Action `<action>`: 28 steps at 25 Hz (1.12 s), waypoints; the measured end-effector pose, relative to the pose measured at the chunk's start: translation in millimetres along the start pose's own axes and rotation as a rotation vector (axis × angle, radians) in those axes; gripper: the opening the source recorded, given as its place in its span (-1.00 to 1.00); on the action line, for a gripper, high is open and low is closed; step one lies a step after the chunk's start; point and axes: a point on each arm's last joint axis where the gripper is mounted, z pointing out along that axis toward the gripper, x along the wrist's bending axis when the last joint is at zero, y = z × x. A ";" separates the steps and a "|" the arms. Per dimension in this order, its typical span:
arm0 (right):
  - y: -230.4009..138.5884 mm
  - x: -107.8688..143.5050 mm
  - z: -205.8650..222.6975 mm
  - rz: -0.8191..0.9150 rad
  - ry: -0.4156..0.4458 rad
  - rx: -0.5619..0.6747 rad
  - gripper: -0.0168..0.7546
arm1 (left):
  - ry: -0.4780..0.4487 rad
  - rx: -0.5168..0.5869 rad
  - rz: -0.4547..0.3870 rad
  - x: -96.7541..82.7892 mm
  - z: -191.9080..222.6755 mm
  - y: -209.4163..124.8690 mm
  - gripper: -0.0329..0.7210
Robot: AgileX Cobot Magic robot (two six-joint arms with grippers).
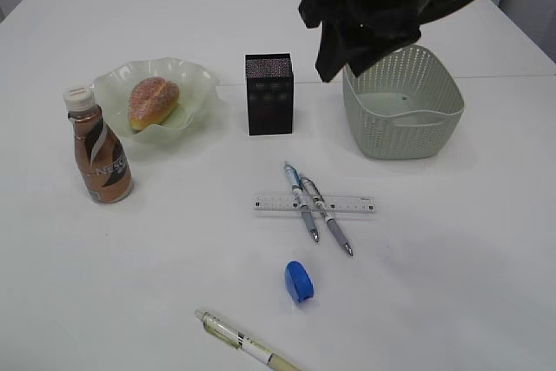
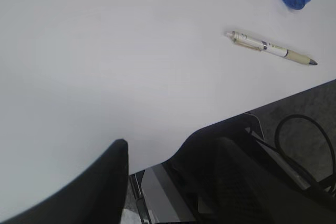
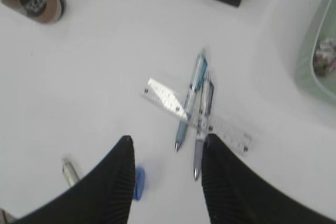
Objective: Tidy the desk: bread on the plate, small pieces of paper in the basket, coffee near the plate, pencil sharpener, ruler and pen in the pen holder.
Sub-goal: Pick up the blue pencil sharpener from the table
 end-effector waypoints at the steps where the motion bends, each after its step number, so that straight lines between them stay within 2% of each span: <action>1: -3.2 -0.1 -0.1 0.015 -0.001 0.036 -0.07 | 0.000 0.003 0.000 0.0 0.0 -0.3 0.13; 7: -13.8 10.2 7.1 0.027 -0.116 0.111 -0.07 | 0.000 0.034 -0.002 0.0 -0.1 -3.1 0.13; 11: -38.9 32.4 32.9 -0.011 -0.104 0.228 -0.07 | 0.000 0.039 -0.004 0.0 -0.1 -3.5 0.13; 16: -80.0 40.1 66.1 0.019 -0.054 0.410 -0.07 | 0.002 0.043 -0.005 0.2 -0.1 -3.9 0.13; 18: -87.9 39.2 74.0 0.034 -0.046 0.423 -0.07 | 0.002 0.043 -0.007 0.2 -0.1 -3.9 0.13; 24: -84.6 43.7 84.0 0.080 0.012 0.344 -0.07 | 0.002 0.043 -0.011 0.2 -0.1 -3.9 0.13; 28: -84.9 43.0 103.9 0.102 0.022 0.358 -0.06 | 0.002 0.045 -0.012 0.2 -0.1 -4.1 0.13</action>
